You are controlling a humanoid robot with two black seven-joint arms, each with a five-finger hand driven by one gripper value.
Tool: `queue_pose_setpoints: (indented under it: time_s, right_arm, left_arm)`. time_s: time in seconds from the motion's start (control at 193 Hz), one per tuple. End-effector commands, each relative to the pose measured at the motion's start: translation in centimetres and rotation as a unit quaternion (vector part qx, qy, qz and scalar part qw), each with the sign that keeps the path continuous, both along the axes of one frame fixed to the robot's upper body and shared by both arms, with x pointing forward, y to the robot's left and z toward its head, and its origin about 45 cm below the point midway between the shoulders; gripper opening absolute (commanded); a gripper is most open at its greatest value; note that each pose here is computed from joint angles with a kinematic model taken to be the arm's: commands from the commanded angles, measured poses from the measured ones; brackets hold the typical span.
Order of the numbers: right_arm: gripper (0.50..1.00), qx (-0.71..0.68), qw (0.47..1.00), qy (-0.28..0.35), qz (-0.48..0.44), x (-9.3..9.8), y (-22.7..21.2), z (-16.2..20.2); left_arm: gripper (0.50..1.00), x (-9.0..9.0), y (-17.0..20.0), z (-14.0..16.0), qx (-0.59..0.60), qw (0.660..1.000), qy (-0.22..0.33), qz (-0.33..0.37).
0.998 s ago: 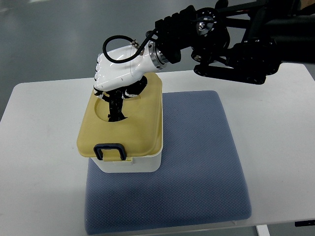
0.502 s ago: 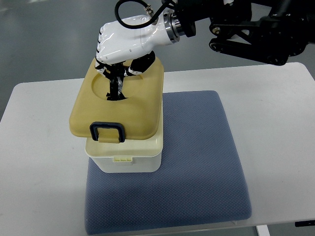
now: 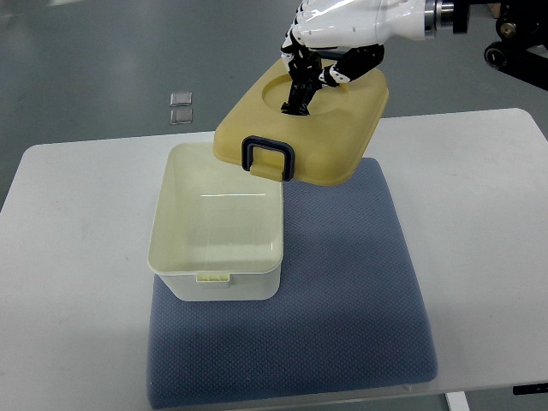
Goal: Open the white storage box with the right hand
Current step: 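Lift the yellow lid off the white box with the right hand, then lower the held lid onto the mat beside the box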
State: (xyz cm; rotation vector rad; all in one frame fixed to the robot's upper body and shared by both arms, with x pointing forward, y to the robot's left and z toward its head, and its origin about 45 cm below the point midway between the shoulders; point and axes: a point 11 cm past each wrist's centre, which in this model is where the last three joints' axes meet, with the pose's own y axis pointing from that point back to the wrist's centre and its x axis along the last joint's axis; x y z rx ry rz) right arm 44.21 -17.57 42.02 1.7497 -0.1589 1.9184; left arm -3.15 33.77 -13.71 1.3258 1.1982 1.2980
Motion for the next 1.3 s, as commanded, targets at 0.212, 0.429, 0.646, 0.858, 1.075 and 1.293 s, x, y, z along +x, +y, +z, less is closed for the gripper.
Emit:
queue_pose_setpoints:
  time_s: [0.212,0.429,0.646,0.858,1.075,1.293]
  right_arm:
    - [0.500,0.011,0.998,0.014,-0.054,-0.3,-6.2,-4.9]
    - [0.500,0.013,0.998,0.015,-0.062,-1.0,-7.8,-7.4]
    - [0.500,0.016,0.997,0.027,-0.065,-1.8,-8.5,-10.1]
    - [0.500,0.014,0.997,0.038,-0.059,-2.6,-8.5,-12.5]
    - [0.500,0.021,0.997,0.055,-0.044,-3.8,-7.5,-15.5]
    - [0.721,0.043,0.997,0.055,-0.033,-4.9,-6.6,-17.7]
  left_arm:
    - [1.000,0.0,0.0,0.0,-0.001,1.000,0.000,0.000]
    - [1.000,0.0,0.0,0.0,0.000,1.000,0.000,0.000]
    - [1.000,0.0,0.0,0.0,0.000,1.000,0.000,0.000]
    - [1.000,0.0,0.0,0.0,0.000,1.000,0.000,0.000]
    - [1.000,0.0,0.0,0.0,0.000,1.000,0.000,0.000]
    - [1.000,0.0,0.0,0.0,0.000,1.000,0.000,0.000]
